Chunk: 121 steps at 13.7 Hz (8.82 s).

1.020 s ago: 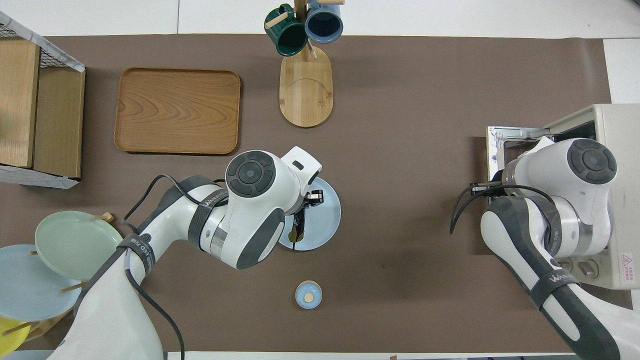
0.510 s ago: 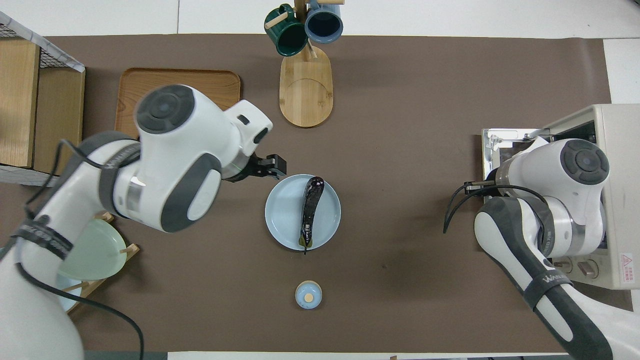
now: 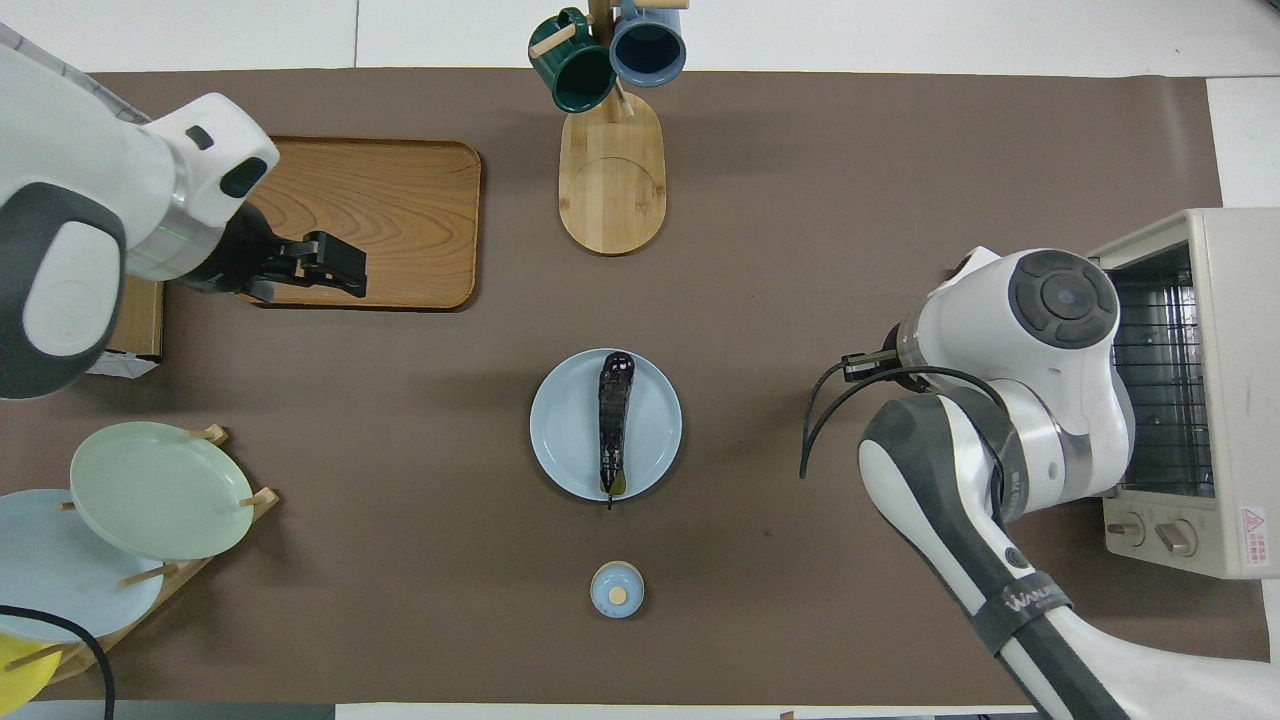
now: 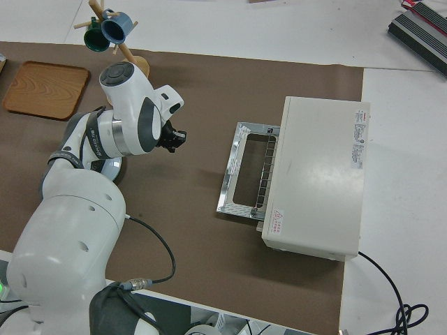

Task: Put eggplant into oven
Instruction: 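Withdraw the left gripper while the right gripper moves toward the plate, then grasp the eggplant on the blue plate with the right gripper, then carry the eggplant into the open oven with the right gripper, then release the eggplant inside the oven and pull the right gripper out, then push the oven door closed with the right gripper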

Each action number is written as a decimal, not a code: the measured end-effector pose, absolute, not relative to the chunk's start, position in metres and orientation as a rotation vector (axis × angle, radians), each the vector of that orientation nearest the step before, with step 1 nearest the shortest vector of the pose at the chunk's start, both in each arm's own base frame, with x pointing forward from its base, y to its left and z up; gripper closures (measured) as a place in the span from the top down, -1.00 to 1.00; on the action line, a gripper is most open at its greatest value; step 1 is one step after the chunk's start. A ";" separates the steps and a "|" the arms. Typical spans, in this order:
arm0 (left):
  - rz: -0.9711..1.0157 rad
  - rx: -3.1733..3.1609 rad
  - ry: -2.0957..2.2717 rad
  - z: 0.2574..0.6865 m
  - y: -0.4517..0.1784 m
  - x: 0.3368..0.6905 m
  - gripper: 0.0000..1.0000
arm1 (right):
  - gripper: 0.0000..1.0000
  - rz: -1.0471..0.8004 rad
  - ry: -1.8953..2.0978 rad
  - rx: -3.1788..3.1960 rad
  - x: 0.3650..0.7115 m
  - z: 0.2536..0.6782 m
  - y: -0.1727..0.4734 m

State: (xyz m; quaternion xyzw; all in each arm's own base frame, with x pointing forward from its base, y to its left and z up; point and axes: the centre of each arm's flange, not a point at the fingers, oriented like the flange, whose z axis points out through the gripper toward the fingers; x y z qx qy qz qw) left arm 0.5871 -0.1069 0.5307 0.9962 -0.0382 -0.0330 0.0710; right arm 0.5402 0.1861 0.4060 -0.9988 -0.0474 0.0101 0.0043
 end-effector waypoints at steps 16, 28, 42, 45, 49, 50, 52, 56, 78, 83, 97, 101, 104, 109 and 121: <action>-0.097 3.139 -0.115 0.600 -0.072 0.555 1.00 | -0.22 -0.161 0.004 -3.056 0.490 0.345 0.517; -0.213 3.134 -0.155 0.597 -0.085 0.538 1.00 | -0.31 -0.166 -0.045 -3.032 0.444 0.302 0.502; -0.182 3.126 -0.038 0.605 -0.066 0.542 1.00 | -0.90 -0.137 -0.220 -3.165 0.442 0.325 0.498; -0.175 3.126 -0.035 0.606 -0.064 0.543 1.00 | -0.96 -0.111 -0.285 -3.257 0.452 0.354 0.493; -0.173 3.125 -0.026 0.606 -0.061 0.543 1.00 | -0.96 -0.042 -0.270 -3.326 0.489 0.387 0.433; -0.173 3.125 -0.023 0.606 -0.061 0.543 1.00 | -0.96 -0.026 -0.250 -3.326 0.506 0.403 0.399; -0.173 3.125 -0.022 0.606 -0.060 0.543 1.00 | -0.96 0.007 -0.184 -3.321 0.535 0.429 0.318; -0.173 3.125 -0.021 0.606 -0.060 0.543 1.00 | -0.96 0.128 -0.197 -3.309 0.556 0.440 0.175; -0.173 3.125 -0.019 0.606 -0.059 0.544 1.00 | -0.67 0.385 -0.407 -3.182 0.528 0.387 -0.056; -0.173 3.125 -0.019 0.606 -0.059 0.544 1.00 | -0.28 0.352 -0.430 -3.183 0.532 0.396 -0.047; -0.173 3.125 -0.018 0.606 -0.059 0.544 1.00 | -0.98 0.171 -0.221 -3.158 0.514 0.293 0.055; -0.173 3.125 -0.018 0.606 -0.059 0.544 1.00 | -0.98 0.182 -0.461 -3.273 0.515 0.289 0.050; -0.173 3.125 -0.018 0.606 -0.059 0.544 1.00 | -0.98 0.176 -0.569 -3.316 0.517 0.292 0.050; -0.173 3.125 -0.018 0.606 -0.059 0.544 1.00 | -0.98 0.255 -0.666 -3.349 0.524 0.312 0.059; -0.173 3.125 -0.018 0.606 -0.059 0.544 1.00 | -0.96 0.169 -0.648 -3.294 0.536 0.455 -0.058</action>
